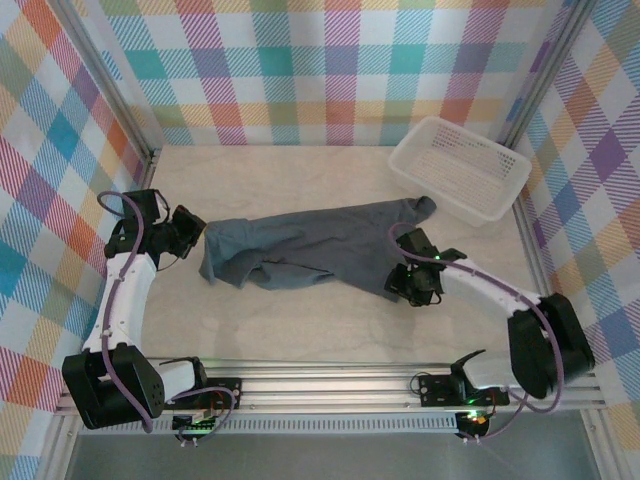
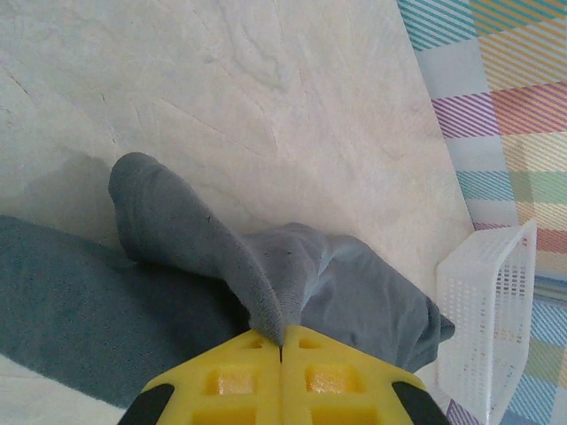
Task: Fold and stack the t-shirts
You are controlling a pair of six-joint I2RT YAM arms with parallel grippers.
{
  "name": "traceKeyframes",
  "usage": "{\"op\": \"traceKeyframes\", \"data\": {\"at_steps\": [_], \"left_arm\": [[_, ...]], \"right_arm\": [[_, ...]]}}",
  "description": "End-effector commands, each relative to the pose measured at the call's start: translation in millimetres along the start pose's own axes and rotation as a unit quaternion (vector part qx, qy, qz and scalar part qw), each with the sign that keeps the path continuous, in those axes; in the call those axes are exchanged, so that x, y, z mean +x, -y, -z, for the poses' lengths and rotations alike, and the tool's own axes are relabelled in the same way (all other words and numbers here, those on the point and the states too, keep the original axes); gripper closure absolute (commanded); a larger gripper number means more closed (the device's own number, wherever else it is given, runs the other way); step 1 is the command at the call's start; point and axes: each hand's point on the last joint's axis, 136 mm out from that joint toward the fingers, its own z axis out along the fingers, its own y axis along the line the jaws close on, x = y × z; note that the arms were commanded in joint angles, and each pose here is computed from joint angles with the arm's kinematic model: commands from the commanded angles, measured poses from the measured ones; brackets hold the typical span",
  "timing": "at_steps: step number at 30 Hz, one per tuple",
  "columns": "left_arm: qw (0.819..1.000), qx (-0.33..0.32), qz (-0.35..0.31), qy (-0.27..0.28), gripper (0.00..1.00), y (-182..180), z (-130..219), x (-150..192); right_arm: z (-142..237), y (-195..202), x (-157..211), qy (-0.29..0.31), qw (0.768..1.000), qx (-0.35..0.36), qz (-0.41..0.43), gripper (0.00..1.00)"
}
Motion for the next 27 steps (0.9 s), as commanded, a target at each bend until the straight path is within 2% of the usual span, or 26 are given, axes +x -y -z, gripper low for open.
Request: {"op": "traceKeyframes", "data": {"at_steps": [1,8,16,19,23,27], "left_arm": [[1.0,0.004,-0.013,0.008,1.0,6,10,-5],[1.0,0.006,-0.012,0.009,1.0,7,10,-6],[1.0,0.01,-0.014,0.011,1.0,11,11,-7],[1.0,0.012,-0.014,0.011,1.0,12,11,-7],[1.0,0.014,-0.015,0.012,1.0,15,14,-9],[1.0,0.012,-0.018,0.013,1.0,15,14,-9]], "right_arm": [[-5,1,-2,0.005,1.0,0.018,0.016,0.54],[-17,-13,2,-0.014,0.999,0.013,0.029,0.54],[-29,-5,12,-0.026,0.995,0.074,0.055,0.61],[-34,-3,11,-0.03,0.994,0.086,0.059,0.66],[-35,-5,7,-0.025,0.994,0.09,0.063,0.8],[-25,-7,-3,0.005,0.994,0.088,0.068,0.96]]}}
